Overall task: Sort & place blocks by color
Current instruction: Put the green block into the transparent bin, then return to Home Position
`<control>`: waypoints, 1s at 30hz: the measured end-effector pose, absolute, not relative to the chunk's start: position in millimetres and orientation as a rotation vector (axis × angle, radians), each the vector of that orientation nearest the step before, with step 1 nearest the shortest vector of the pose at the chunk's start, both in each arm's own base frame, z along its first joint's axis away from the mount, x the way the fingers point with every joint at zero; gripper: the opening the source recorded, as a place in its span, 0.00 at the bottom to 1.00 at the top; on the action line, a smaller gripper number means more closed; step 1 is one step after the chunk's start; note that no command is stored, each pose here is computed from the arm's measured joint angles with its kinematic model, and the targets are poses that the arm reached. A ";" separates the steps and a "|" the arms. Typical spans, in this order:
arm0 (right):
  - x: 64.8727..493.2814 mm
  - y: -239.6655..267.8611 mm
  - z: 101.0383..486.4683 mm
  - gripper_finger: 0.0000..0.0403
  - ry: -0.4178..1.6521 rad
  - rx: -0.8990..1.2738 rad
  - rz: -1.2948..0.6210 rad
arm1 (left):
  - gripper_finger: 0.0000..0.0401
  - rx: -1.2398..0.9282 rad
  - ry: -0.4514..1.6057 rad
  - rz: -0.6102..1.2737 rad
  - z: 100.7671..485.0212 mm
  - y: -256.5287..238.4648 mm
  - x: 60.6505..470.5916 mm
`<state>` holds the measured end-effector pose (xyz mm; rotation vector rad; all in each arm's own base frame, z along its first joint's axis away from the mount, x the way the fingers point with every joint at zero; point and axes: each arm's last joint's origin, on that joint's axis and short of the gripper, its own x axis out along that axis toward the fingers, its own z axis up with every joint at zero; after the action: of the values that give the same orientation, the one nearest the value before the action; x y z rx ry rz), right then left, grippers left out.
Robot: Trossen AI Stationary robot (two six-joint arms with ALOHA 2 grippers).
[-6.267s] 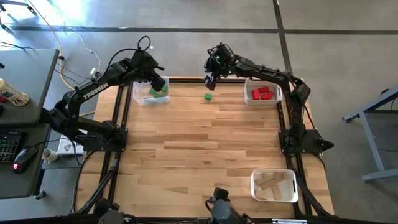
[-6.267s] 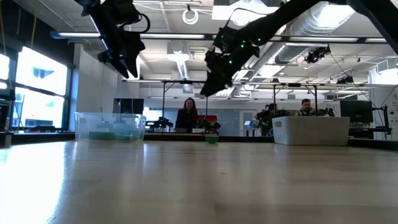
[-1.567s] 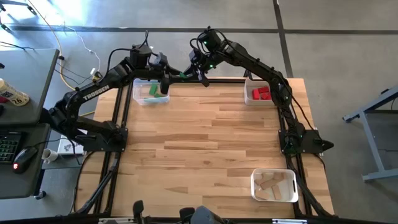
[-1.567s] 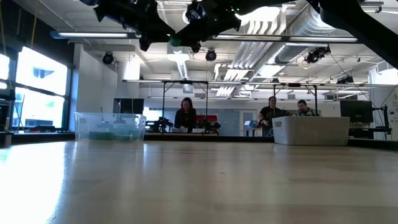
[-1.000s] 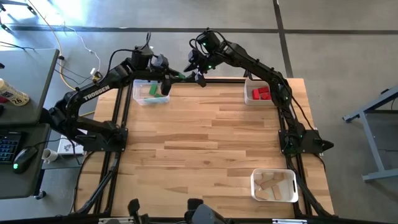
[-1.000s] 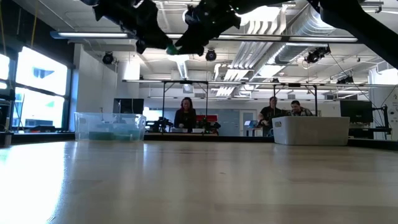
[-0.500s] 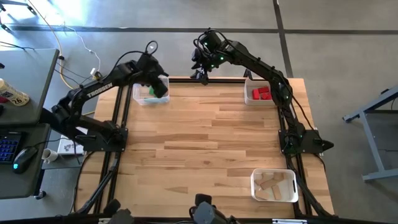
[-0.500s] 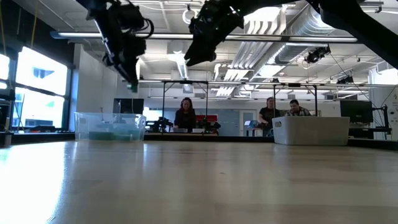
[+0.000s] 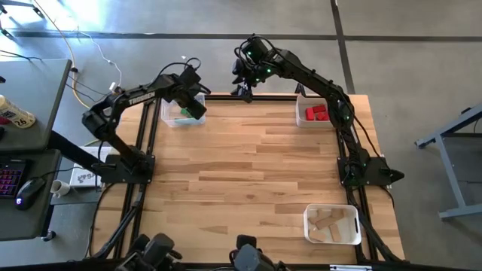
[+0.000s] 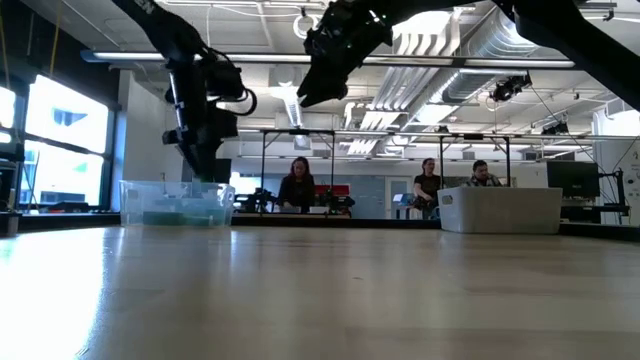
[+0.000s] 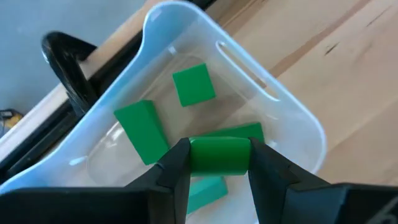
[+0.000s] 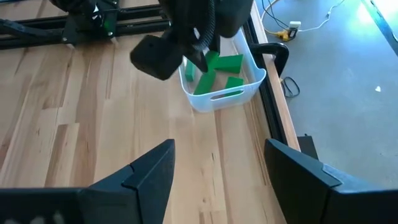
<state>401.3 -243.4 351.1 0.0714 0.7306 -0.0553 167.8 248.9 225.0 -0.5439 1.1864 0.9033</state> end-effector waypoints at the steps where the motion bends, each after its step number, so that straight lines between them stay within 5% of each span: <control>1: 401.2 -243.4 351.0 0.58 0.733 0.073 -0.055 | 0.27 -0.550 1.195 0.903 221.9 250.5 168.0; 18: 399.6 -242.2 349.2 0.58 0.756 0.083 -0.046 | 0.49 -0.611 1.213 0.881 213.6 255.3 170.8; 30: 394.7 -235.6 344.0 0.58 0.813 0.189 0.022 | 0.50 -0.514 0.903 0.891 287.6 238.1 180.4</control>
<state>394.7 -235.6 344.0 0.1894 0.8131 0.0222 180.4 238.1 287.6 -0.5135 0.9031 0.8913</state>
